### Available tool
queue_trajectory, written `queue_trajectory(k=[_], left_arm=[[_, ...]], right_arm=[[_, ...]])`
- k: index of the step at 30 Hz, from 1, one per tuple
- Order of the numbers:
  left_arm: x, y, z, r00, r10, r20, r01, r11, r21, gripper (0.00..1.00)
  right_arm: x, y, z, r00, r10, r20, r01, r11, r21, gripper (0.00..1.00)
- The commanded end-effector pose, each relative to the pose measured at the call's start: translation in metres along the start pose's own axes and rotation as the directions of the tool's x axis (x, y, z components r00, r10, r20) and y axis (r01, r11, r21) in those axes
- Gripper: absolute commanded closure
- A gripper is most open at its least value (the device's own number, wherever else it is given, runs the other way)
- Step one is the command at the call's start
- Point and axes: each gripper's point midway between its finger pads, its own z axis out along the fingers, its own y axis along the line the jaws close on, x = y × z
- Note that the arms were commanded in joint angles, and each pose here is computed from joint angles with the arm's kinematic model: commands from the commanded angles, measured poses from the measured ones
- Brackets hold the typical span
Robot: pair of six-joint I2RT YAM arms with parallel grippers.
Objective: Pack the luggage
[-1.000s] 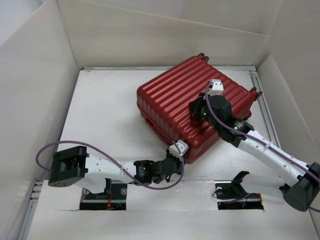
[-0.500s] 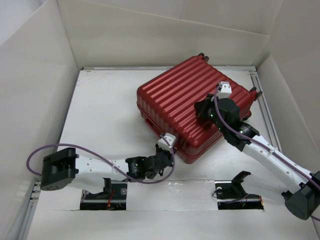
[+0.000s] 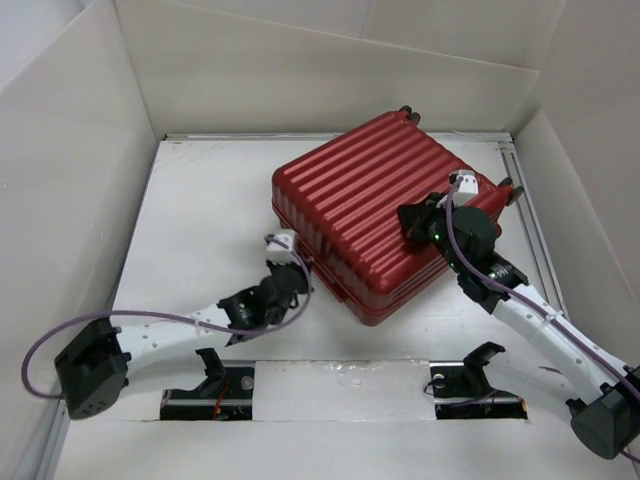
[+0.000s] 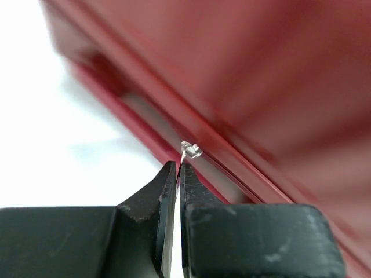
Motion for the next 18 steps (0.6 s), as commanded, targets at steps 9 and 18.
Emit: queue_trajectory(k=[9, 18], left_arm=[[-0.100, 0.152, 0.051, 0.905, -0.350, 0.242, 0.398, 0.897, -0.193, 1.00], [-0.145, 0.141, 0.067, 0.803, -0.507, 0.313, 0.544, 0.839, -0.035, 1.00]], right_arm=[[0.077, -0.067, -0.021, 0.964, -0.021, -0.266, 0.072, 0.980, 0.185, 0.99], [0.043, -0.050, -0.034, 0.982, -0.011, -0.188, 0.039, 0.989, 0.145, 0.77]])
